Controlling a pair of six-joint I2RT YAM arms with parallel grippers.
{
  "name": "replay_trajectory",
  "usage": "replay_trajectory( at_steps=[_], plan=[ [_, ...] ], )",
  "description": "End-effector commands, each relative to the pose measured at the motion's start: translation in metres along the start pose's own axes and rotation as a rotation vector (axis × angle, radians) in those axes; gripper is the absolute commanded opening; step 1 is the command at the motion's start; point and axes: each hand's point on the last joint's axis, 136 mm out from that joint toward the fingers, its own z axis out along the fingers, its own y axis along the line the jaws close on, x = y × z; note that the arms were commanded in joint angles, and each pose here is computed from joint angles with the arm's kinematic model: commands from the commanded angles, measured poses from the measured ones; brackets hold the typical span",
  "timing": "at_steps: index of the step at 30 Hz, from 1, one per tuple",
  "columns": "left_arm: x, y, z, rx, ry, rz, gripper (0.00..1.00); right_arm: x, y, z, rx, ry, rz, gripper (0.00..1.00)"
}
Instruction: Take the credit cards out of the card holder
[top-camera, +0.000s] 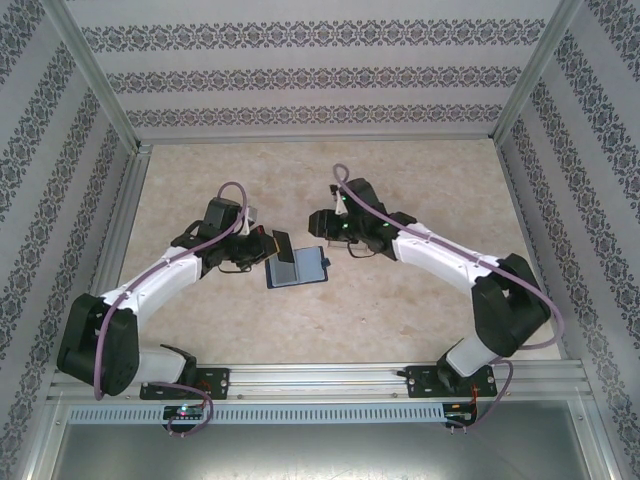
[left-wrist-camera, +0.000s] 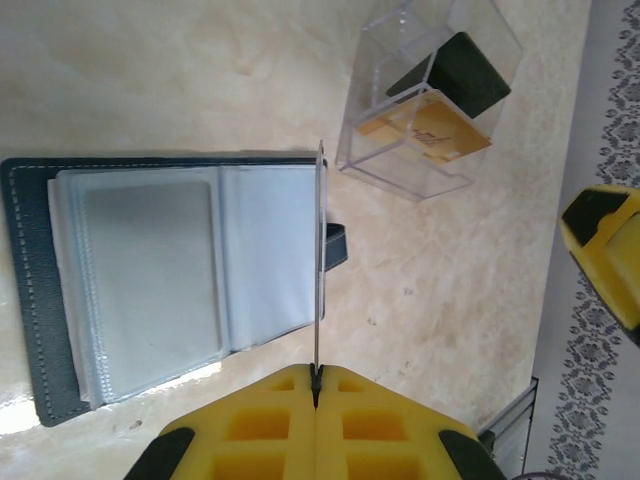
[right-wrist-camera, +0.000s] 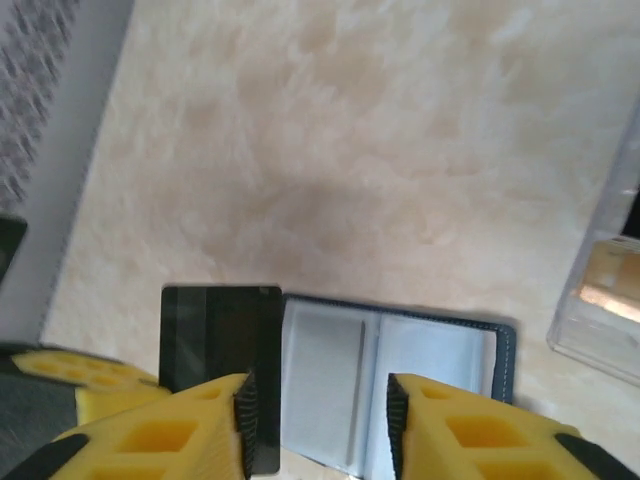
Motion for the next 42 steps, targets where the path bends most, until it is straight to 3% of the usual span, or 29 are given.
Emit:
replay_trajectory(
  at_steps=[1, 2, 5, 8, 13, 18, 24, 31, 35, 42],
  plan=[
    [-0.008, -0.019, -0.010, 0.063, -0.022, 0.042, 0.00, -0.009, 0.002, -0.011, -0.070, -0.054, 0.077, 0.81],
    [-0.008, -0.021, -0.011, 0.070, -0.025, 0.044, 0.00, -0.012, 0.003, -0.016, -0.083, -0.076, 0.089, 0.98],
    [-0.009, -0.026, -0.013, 0.100, -0.038, 0.051, 0.00, -0.015, -0.007, -0.028, -0.094, -0.141, 0.173, 0.98],
    [-0.009, -0.033, -0.014, 0.145, -0.046, 0.049, 0.00, -0.022, -0.007, -0.038, -0.193, -0.200, 0.245, 0.98],
    [-0.012, -0.049, -0.016, 0.250, -0.062, 0.039, 0.00, -0.022, 0.003, -0.041, -0.246, -0.159, 0.264, 0.98],
    [-0.016, -0.067, -0.018, 0.349, -0.066, 0.023, 0.00, -0.017, 0.014, -0.035, -0.303, -0.087, 0.279, 0.83],
    [-0.020, -0.079, -0.019, 0.415, -0.056, 0.012, 0.00, -0.008, 0.031, -0.018, -0.435, 0.011, 0.330, 0.40],
    [-0.017, -0.084, -0.022, 0.447, -0.039, 0.019, 0.00, -0.004, 0.043, -0.012, -0.501, 0.046, 0.324, 0.35],
    [-0.015, -0.082, -0.021, 0.444, -0.034, 0.014, 0.00, -0.005, 0.047, -0.013, -0.531, 0.052, 0.326, 0.28],
    [-0.016, -0.084, -0.021, 0.458, -0.029, 0.013, 0.00, -0.004, 0.051, -0.011, -0.567, 0.069, 0.334, 0.25]
  ],
)
